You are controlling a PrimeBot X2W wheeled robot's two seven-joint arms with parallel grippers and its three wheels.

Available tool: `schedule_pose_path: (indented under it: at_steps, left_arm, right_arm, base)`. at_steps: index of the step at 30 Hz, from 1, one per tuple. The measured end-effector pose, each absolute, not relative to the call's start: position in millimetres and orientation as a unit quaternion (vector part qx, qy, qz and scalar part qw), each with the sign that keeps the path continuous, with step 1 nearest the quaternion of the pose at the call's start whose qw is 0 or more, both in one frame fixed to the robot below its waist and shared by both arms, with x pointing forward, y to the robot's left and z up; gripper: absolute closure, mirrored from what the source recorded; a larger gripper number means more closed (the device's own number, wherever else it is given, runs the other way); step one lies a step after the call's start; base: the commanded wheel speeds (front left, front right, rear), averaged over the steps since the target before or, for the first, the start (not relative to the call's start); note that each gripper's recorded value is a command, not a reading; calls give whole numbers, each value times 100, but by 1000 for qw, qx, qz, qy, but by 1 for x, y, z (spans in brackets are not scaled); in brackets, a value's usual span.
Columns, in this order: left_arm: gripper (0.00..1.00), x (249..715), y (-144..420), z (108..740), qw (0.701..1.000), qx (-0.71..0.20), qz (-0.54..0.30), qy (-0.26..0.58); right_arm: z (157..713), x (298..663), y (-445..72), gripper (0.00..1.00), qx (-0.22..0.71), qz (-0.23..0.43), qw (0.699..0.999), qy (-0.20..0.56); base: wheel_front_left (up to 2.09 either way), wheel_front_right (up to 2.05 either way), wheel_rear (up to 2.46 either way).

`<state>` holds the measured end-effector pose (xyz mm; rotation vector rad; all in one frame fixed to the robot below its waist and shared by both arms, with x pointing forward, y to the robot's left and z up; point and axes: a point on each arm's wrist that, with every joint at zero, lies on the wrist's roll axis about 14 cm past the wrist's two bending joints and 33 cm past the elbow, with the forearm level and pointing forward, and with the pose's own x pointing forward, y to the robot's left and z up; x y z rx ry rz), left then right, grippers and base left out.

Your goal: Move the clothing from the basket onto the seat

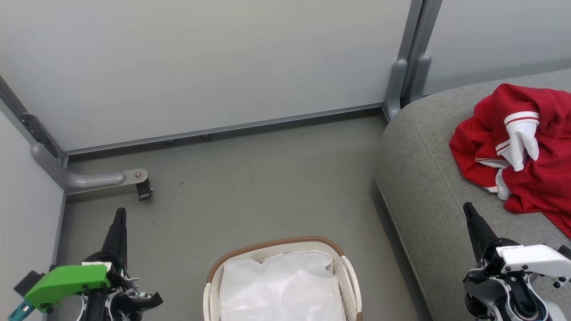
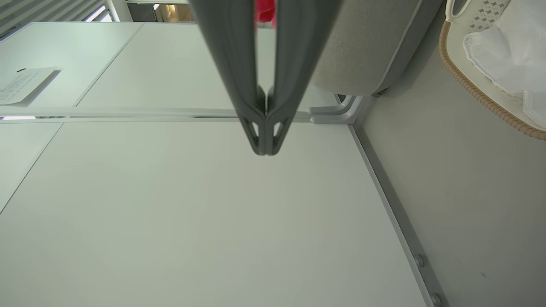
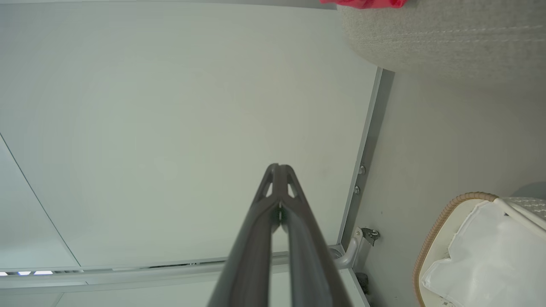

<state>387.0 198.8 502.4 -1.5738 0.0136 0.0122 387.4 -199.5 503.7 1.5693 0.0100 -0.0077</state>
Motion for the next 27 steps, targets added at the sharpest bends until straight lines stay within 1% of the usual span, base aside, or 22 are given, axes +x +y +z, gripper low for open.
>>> schedule_pose_path:
  at_steps: [27]
  left_arm:
    - [100, 387, 199, 504, 705, -709, 4, 4]
  right_arm:
    - [504, 388, -200, 100, 708, -3, 706, 3]
  base:
    - [0, 0, 0]
